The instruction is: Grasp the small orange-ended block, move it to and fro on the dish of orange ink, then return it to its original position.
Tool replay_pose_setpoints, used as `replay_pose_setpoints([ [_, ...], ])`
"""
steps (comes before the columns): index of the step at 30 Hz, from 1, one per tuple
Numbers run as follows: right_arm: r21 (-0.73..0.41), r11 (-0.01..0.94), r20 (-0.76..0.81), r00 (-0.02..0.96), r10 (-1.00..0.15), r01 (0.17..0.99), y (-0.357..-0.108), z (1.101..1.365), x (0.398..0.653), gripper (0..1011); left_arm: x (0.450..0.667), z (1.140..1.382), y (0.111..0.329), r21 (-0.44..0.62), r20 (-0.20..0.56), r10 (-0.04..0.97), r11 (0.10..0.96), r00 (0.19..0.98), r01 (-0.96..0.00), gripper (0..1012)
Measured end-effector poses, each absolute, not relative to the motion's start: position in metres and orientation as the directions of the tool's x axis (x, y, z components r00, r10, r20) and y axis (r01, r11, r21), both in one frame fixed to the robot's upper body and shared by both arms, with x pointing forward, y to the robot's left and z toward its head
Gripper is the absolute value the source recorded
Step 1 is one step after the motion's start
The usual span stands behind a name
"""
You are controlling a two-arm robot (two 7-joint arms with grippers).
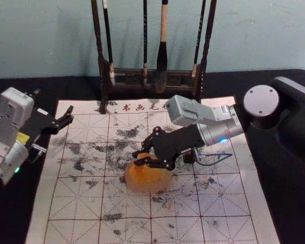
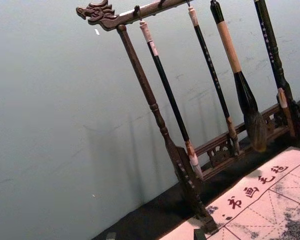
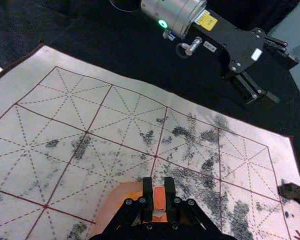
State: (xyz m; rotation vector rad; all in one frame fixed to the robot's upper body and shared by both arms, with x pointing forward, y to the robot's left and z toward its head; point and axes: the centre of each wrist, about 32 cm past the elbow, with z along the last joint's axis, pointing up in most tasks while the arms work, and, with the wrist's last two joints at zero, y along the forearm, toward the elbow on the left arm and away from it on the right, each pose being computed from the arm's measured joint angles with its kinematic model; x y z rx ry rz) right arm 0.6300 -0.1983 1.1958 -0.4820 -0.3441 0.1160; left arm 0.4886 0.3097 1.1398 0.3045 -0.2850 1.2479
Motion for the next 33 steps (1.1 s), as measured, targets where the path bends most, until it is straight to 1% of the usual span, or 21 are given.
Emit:
replay_pose_setpoints([
  [10, -0.474, 0.880, 0.307, 0.936, 0.174, -0.008, -0.200, 1.197, 0.633, 133, 0.489, 1.140, 0.310, 0.070, 0.374, 0.880, 0.287, 0.292, -0.955, 1001],
  [33, -0.485, 0.874, 0.311, 0.938, 0.151, 0.021, -0.214, 1.199, 0.630, 133, 0.489, 1.140, 0.310, 0.070, 0.374, 0.880, 0.287, 0.292, -0.955, 1001],
])
